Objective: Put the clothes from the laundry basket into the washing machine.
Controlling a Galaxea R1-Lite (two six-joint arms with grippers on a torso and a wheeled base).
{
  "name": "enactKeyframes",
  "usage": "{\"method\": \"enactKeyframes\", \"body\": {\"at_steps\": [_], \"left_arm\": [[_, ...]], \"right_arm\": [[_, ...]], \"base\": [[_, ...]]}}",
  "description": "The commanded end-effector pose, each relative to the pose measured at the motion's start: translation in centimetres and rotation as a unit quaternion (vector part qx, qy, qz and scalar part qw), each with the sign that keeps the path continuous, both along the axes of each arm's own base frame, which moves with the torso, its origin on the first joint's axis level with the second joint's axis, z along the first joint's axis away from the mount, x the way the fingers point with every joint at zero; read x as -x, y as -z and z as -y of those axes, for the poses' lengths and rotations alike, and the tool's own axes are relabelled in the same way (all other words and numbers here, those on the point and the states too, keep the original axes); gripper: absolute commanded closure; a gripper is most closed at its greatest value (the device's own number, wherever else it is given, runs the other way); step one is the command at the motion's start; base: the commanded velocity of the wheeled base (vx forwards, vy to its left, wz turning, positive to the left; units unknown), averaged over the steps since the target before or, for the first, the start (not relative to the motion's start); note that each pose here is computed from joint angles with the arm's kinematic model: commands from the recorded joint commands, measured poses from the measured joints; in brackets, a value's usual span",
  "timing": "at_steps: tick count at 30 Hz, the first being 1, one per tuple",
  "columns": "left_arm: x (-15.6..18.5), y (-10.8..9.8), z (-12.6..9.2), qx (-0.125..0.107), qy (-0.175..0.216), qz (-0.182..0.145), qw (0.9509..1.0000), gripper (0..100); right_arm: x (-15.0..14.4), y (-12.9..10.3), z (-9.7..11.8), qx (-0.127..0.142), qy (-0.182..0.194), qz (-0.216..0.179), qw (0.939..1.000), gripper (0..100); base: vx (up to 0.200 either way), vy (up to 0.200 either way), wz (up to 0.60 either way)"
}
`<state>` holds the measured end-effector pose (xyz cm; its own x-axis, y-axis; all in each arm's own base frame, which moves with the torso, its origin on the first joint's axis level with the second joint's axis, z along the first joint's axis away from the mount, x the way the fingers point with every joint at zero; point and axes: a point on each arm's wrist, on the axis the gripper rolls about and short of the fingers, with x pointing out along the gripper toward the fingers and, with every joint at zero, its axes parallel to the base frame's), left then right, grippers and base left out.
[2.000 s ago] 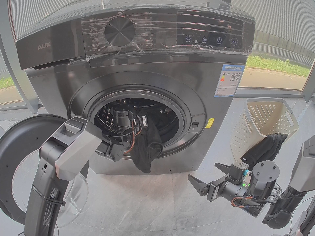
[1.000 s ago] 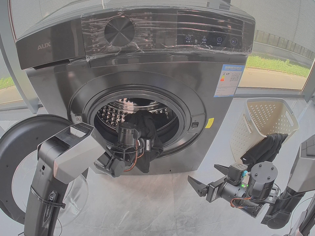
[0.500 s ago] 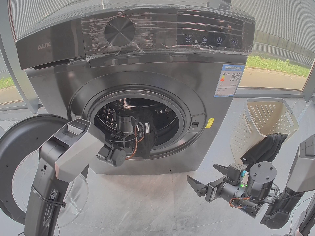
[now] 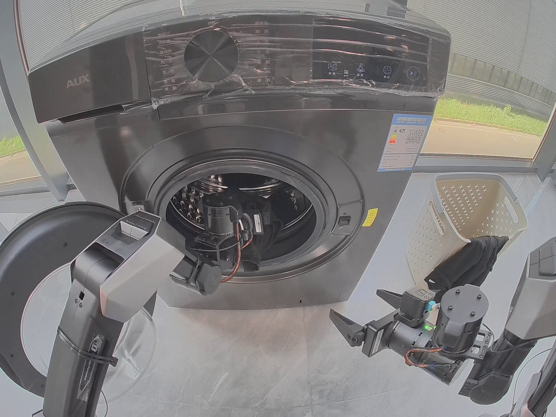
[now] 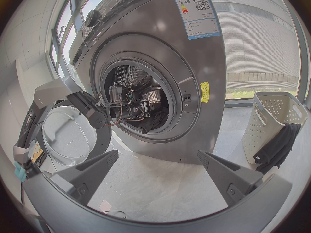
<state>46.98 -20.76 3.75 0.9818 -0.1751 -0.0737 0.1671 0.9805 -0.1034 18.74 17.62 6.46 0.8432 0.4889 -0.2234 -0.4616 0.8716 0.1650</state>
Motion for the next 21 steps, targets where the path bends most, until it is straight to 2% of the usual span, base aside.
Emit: {"method": "enactKeyframes", "body": {"at_steps": [1,4,8,20,21], "left_arm": [[1.8,0.0,0.6,-0.013,0.014,-0.026,0.9995,0],[3.4,1.3,0.8,-0.032,0.028,-0.061,0.9973,0],[3.9,2.4,0.6,-0.045,0.03,-0.08,0.9953,0],[3.3,4.8,0.1,-0.054,0.028,-0.097,0.9935,0],[3.3,4.8,0.1,-0.054,0.028,-0.097,0.9935,100]], "right_arm": [[0.0,0.1,0.0,0.001,-0.001,-0.001,1.0,0],[0.0,0.1,0.0,0.001,0.0,-0.001,1.0,0],[0.0,0.1,0.0,0.001,0.0,-0.001,1.0,0],[0.1,0.0,-0.2,0.0,-0.004,0.0,1.0,0],[0.1,0.0,-0.2,0.0,-0.004,0.0,1.0,0]], "base": [[0.0,0.0,0.0],[0.0,0.0,0.0],[0.0,0.0,0.0],[0.0,0.0,0.0],[0.0,0.0,0.0]]}}
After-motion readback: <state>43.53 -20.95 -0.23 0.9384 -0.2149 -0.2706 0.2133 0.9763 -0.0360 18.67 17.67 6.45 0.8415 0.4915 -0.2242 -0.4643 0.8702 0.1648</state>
